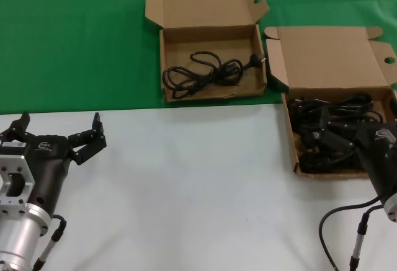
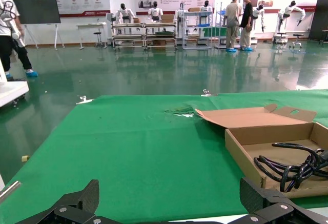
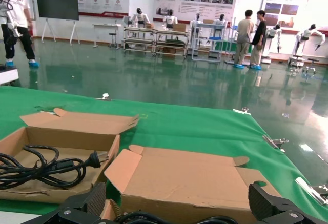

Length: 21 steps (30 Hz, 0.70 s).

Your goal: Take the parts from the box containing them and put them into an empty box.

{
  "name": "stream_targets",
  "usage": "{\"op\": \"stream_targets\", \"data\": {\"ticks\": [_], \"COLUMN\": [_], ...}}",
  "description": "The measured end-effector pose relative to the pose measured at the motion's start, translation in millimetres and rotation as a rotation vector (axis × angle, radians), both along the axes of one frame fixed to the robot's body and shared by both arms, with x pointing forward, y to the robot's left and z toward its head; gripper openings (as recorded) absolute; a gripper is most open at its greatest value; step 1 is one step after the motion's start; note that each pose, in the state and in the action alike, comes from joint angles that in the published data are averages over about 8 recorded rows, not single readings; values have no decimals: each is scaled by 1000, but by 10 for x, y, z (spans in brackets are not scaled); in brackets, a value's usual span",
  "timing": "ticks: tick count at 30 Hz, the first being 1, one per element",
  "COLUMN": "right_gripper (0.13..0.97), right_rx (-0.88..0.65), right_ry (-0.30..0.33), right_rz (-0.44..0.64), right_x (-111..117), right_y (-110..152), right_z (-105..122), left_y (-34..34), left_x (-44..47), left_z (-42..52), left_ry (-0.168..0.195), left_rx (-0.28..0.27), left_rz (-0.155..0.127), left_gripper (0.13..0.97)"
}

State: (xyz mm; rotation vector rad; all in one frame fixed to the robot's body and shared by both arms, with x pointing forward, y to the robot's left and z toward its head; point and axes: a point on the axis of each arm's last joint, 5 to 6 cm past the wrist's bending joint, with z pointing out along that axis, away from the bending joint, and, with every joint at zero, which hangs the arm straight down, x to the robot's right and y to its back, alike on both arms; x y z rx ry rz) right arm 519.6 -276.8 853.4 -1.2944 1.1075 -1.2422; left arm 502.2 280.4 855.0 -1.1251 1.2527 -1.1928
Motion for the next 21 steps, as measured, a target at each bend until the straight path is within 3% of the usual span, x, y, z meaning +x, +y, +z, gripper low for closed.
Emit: {"op": "stream_targets", "data": {"ticks": [21], "right_gripper": [966], "right_rx": [0], "right_ry": [0], "right_rz": [0], "right_x": [0], "right_y": [0], "right_z": [0], "left_y": [0], "left_x": [0], "left_z": [0], "left_ry": [0], "left_rx": [0], "left_rz": [0], "left_gripper": [966]}}
